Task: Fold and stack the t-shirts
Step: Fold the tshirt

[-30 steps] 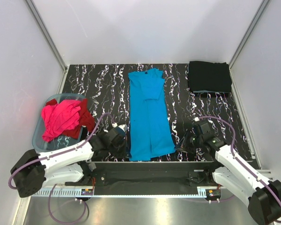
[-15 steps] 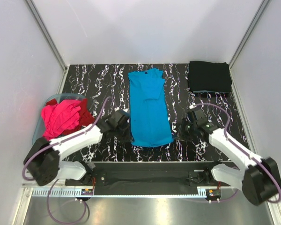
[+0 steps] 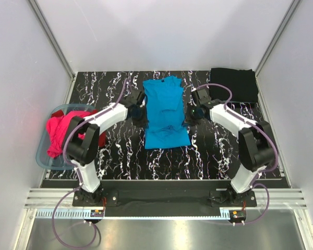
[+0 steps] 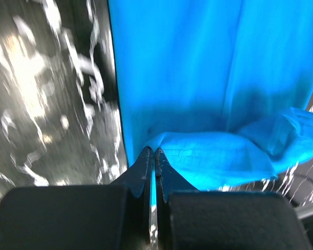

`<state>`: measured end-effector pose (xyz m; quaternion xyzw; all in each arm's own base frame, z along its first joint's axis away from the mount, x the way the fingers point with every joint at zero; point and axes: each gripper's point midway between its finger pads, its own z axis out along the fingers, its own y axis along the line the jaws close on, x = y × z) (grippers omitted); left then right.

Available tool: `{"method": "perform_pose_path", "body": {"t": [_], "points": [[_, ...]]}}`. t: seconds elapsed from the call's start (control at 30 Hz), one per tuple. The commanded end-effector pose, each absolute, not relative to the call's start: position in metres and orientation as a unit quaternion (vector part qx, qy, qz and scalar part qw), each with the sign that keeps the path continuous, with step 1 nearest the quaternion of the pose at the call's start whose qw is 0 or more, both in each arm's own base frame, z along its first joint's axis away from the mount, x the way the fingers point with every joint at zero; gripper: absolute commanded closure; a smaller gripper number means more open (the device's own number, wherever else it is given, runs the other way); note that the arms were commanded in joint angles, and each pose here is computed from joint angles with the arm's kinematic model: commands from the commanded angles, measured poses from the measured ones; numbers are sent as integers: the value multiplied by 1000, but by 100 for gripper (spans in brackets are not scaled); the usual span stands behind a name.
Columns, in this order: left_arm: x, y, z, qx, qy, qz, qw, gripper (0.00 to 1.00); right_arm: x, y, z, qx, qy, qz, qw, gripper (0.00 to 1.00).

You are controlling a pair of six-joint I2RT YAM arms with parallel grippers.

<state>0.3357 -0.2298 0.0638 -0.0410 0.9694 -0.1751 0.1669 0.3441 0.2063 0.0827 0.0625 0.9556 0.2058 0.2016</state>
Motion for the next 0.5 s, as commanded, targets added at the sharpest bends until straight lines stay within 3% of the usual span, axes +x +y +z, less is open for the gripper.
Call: {"method": "perform_pose_path", "body": {"t": [0.0,0.47], "points": [[366,-235,78,-19,966,-183,180,100,375,209,92,53,951,214,217,100],[413,-213,72,-59,967,-167,182,100,428,195,95,83,945,234,213,100]]}}
